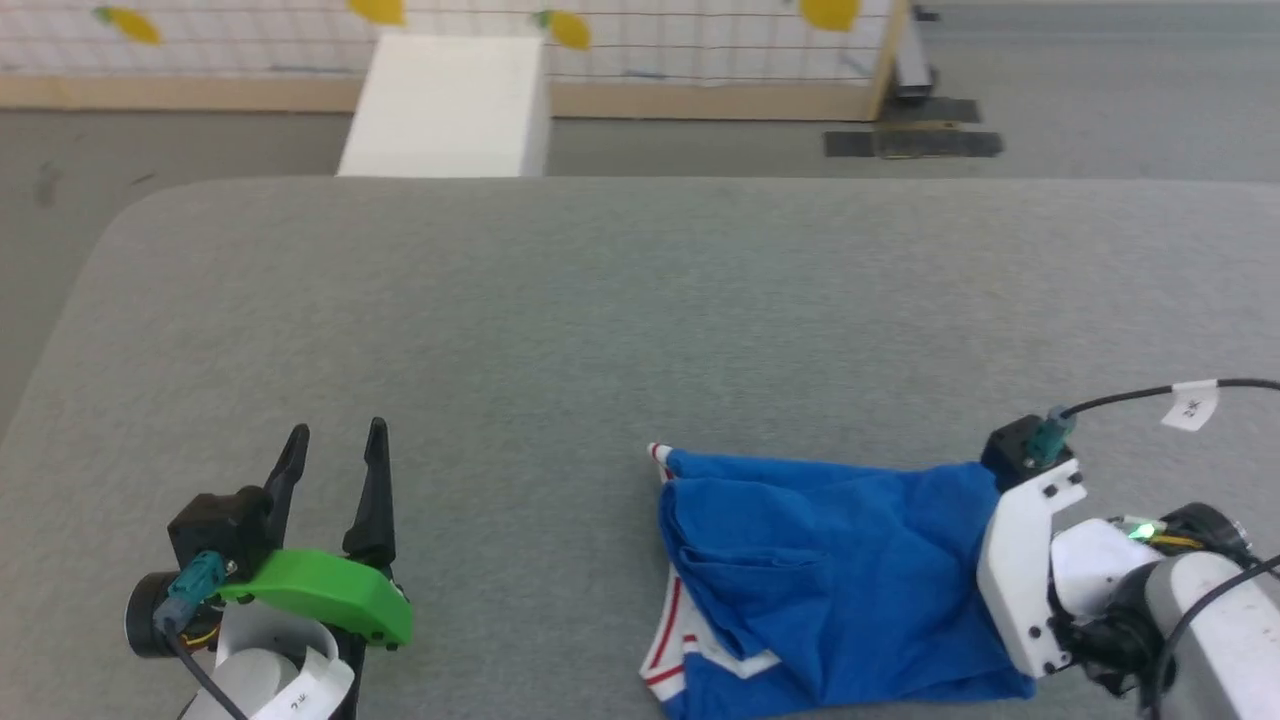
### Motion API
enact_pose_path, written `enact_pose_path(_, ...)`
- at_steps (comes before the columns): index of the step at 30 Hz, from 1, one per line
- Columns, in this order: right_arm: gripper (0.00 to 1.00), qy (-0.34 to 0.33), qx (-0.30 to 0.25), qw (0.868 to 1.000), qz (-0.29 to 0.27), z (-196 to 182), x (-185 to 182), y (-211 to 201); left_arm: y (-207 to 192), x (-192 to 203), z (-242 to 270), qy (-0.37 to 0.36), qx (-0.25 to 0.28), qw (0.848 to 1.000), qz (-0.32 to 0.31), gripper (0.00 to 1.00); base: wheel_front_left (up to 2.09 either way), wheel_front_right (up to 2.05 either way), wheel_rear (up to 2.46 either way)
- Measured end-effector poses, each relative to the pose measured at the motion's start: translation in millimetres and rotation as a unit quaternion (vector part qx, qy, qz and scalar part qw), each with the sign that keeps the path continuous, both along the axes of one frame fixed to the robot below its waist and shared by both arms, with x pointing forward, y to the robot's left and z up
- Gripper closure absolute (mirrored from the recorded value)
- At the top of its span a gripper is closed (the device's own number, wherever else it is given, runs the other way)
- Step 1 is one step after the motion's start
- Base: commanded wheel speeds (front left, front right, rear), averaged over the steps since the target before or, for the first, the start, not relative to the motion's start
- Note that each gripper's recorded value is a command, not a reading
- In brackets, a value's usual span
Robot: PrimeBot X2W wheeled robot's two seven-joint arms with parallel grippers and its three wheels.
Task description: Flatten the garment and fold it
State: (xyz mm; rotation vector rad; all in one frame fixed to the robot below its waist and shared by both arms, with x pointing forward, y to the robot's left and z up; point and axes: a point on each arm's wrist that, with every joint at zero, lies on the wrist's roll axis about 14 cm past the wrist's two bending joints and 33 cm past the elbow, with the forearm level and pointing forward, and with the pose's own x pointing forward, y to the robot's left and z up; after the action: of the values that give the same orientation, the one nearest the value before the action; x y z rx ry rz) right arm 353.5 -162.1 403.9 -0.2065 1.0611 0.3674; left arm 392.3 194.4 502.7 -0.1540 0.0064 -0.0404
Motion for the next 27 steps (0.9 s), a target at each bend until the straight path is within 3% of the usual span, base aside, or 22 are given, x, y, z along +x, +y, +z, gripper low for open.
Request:
enact_pose_path(8,1.0,-0.027,-0.025,0.997,-0.075,22.7,-5.1,-59.4,-55.8,28.0,0.2,-0.004,-0.009,0.997,-0.079,0.0,0.0,0.0,0.0)
enact_pose_path(17,1.0,-0.037,-0.052,0.981,-0.185,29.2,-22.1,-135.3,-124.7,68.2,2.9,-0.012,-0.016,0.985,-0.171,0.0,0.0,0.0,0.0)
enact_pose_path(27,1.0,-0.043,-0.117,0.955,-0.268,32.2,-7.5,-216.4,-134.0,104.7,-15.7,-0.003,-0.017,0.983,-0.182,0.0,0.0,0.0,0.0)
